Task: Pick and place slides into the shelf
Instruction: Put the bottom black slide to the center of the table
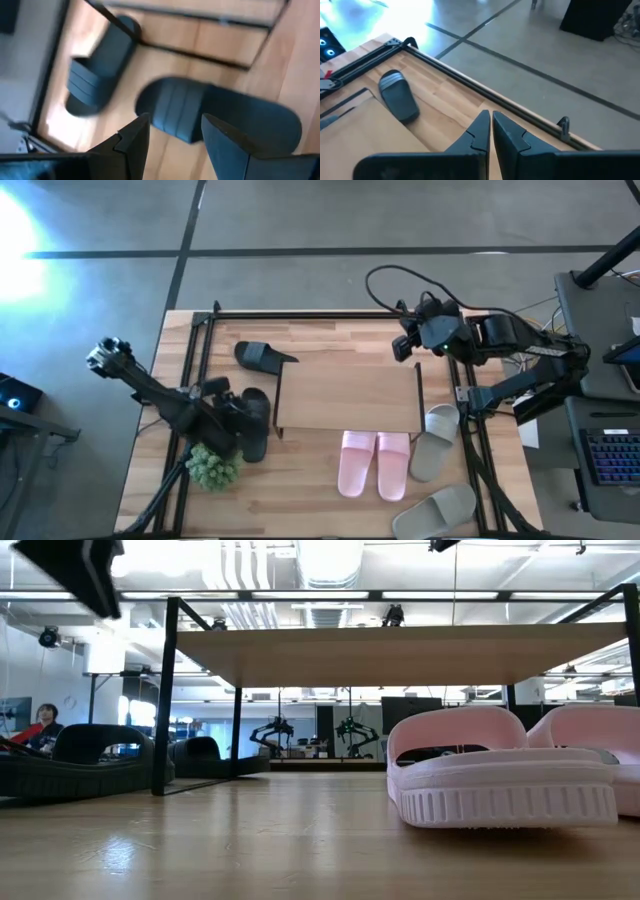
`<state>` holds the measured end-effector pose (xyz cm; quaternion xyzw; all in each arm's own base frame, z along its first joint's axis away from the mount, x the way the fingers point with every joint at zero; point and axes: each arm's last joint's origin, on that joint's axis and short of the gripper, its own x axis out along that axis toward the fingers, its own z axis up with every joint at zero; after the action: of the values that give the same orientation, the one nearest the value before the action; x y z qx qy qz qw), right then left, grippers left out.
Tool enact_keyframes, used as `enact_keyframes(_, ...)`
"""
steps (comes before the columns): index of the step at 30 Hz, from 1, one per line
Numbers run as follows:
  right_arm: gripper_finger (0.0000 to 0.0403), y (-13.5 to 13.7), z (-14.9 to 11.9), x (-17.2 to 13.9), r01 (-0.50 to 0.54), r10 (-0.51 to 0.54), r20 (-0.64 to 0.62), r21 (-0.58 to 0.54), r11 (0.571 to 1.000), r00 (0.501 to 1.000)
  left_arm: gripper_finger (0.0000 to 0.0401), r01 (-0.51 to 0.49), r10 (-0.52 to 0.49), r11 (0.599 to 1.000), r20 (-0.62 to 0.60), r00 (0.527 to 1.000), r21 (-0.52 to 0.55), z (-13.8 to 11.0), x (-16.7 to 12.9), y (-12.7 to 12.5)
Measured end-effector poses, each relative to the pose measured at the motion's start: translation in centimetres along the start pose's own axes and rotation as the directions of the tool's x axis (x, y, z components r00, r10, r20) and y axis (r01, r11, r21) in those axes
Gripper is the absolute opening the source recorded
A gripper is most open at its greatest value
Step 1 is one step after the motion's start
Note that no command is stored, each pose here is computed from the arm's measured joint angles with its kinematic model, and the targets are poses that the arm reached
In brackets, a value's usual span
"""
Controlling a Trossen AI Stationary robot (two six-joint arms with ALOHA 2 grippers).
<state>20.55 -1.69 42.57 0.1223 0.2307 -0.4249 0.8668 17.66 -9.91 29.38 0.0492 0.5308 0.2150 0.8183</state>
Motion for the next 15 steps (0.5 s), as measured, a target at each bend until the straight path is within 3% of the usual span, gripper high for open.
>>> enact_keyframes(5, 0.0013, -0.4, 0.2, 0.4, 0.022, -0.022, 0.0, -0.032, 0.999, 1.0, 0.0166, -0.03, 0.029, 1.0, -0.053, 0.998, -0.01, 0.2, 1.3, -1.6)
enact_keyframes(10, 0.0013, -0.6, 0.3, 0.6, 0.003, -0.005, -0.023, -0.062, 0.998, 1.0, 0.0166, -0.03, 0.023, 0.987, -0.048, 0.999, -0.158, -0.7, 1.5, -1.4)
enact_keyframes(15, 0.0013, -0.6, 0.3, 0.8, -0.006, 0.004, -0.034, -0.073, 0.997, 0.999, 0.0166, 0.069, -0.065, 0.959, 0.022, 0.998, -0.276, -2.6, 1.6, -1.2)
